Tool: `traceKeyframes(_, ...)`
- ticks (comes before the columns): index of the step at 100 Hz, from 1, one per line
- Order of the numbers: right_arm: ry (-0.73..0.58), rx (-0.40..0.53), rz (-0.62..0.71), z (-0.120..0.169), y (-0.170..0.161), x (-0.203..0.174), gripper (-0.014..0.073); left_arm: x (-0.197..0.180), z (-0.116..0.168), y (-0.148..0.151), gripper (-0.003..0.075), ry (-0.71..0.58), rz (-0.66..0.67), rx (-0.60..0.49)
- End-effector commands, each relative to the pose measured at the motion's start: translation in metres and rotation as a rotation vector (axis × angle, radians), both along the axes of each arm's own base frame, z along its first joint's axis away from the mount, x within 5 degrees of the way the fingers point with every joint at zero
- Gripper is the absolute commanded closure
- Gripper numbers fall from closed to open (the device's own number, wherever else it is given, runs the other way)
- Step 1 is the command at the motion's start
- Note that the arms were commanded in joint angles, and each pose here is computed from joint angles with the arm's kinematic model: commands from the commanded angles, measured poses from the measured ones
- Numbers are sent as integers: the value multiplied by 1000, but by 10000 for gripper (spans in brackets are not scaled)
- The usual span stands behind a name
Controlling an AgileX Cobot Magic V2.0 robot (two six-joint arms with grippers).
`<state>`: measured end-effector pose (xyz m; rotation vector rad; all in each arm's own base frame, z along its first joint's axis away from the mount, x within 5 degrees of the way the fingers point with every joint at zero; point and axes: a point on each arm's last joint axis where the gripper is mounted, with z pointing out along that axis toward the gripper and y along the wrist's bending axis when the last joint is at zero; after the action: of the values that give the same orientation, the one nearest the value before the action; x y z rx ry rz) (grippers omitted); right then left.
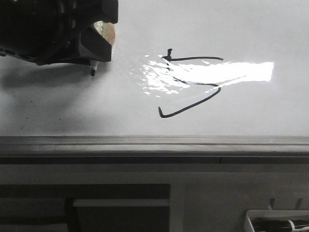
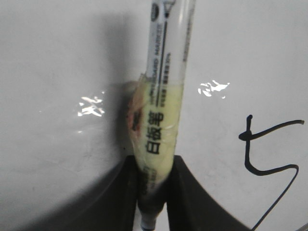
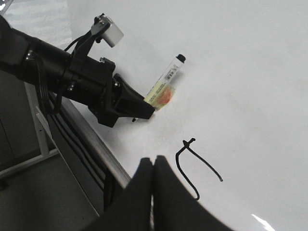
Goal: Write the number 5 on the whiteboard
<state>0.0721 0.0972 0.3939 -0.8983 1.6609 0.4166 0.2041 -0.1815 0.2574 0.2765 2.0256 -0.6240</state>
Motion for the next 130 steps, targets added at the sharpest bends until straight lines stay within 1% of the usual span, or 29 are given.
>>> traceKeyframes(1, -63, 62, 13, 16, -2, 0, 652, 5, 9, -1, 741, -42, 32, -30)
traceKeyframes(21, -63, 62, 13, 16, -2, 0, 652, 9, -3, -5, 741, -12, 32, 0)
traceKeyframes(41, -60, 56, 8, 16, -2, 0, 652, 9, -4, -5, 740, -7, 34, 1)
traceKeyframes(48, -60, 56, 8, 16, -2, 0, 652, 10, -5, -5, 727, 5, 44, -10)
traceKeyframes(51, -60, 56, 8, 16, -2, 0, 652, 10, -5, -5, 712, 12, 51, -18)
traceKeyframes(58, -60, 56, 8, 16, -2, 0, 652, 10, -5, -4, 650, 20, 60, -27)
traceKeyframes(70, -59, 54, 8, 15, -2, 0, 652, 10, -5, -4, 518, 15, 64, -28)
traceKeyframes(77, -59, 54, 8, 15, -2, 0, 652, 10, -4, -4, 472, 11, 70, -30)
traceKeyframes(84, -59, 54, 8, 15, -2, 0, 652, 11, -4, -4, 453, 8, 73, -31)
traceKeyframes(102, -59, 54, 8, 15, -2, 0, 652, 11, -4, -4, 451, 8, 73, -31)
traceKeyframes(107, -59, 54, 8, 15, -2, 0, 652, 11, -4, -4, 430, 8, 73, -31)
traceKeyframes(114, -59, 54, 8, 15, -2, 0, 652, 11, -4, -4, 351, 7, 74, -31)
traceKeyframes(119, -59, 54, 8, 15, -2, 0, 652, 11, -4, -3, 272, 3, 77, -32)
traceKeyframes(124, -59, 54, 8, 15, -2, 0, 652, 11, -3, -3, 212, -1, 80, -33)
traceKeyframes(130, -59, 54, 8, 15, -2, 0, 652, 11, -2, -3, 166, -3, 80, -36)
